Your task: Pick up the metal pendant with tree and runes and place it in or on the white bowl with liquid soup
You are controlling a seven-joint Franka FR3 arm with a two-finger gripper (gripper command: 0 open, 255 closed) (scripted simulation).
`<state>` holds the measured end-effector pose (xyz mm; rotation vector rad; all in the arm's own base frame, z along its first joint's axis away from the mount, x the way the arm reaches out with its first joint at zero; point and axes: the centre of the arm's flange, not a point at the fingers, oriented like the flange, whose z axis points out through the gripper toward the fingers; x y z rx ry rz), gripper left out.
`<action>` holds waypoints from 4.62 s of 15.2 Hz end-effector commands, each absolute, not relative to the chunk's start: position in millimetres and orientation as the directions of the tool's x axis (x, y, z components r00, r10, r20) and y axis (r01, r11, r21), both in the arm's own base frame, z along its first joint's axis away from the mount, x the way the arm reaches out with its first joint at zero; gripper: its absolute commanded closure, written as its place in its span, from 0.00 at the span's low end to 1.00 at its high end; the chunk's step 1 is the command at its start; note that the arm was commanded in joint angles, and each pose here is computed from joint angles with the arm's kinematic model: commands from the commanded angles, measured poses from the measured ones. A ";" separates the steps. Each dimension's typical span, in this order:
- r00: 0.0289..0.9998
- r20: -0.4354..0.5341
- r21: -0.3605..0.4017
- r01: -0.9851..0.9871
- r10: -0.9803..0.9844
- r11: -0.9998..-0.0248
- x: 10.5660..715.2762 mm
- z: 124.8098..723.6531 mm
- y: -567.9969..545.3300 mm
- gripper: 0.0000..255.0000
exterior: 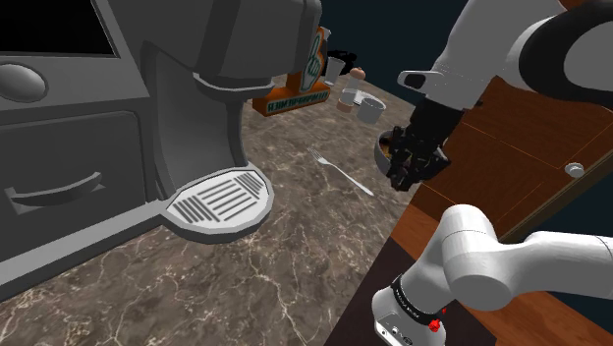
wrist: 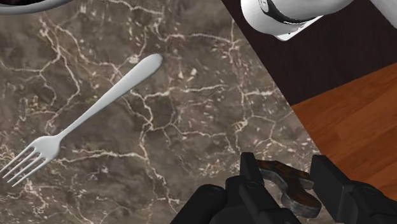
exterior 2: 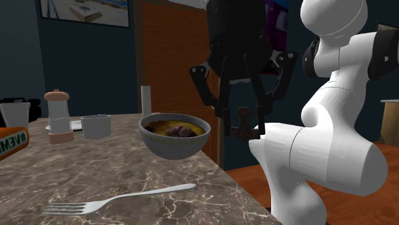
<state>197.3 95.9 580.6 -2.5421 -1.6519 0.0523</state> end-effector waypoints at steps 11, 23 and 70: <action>0.408 0.031 -0.110 0.909 0.913 -0.402 207.5 629.0 71.4 1.00; 0.408 0.031 -0.110 0.909 0.913 -0.402 263.5 629.2 -76.7 1.00; 0.408 0.031 -0.110 0.909 0.913 -0.402 306.5 608.6 -182.5 0.00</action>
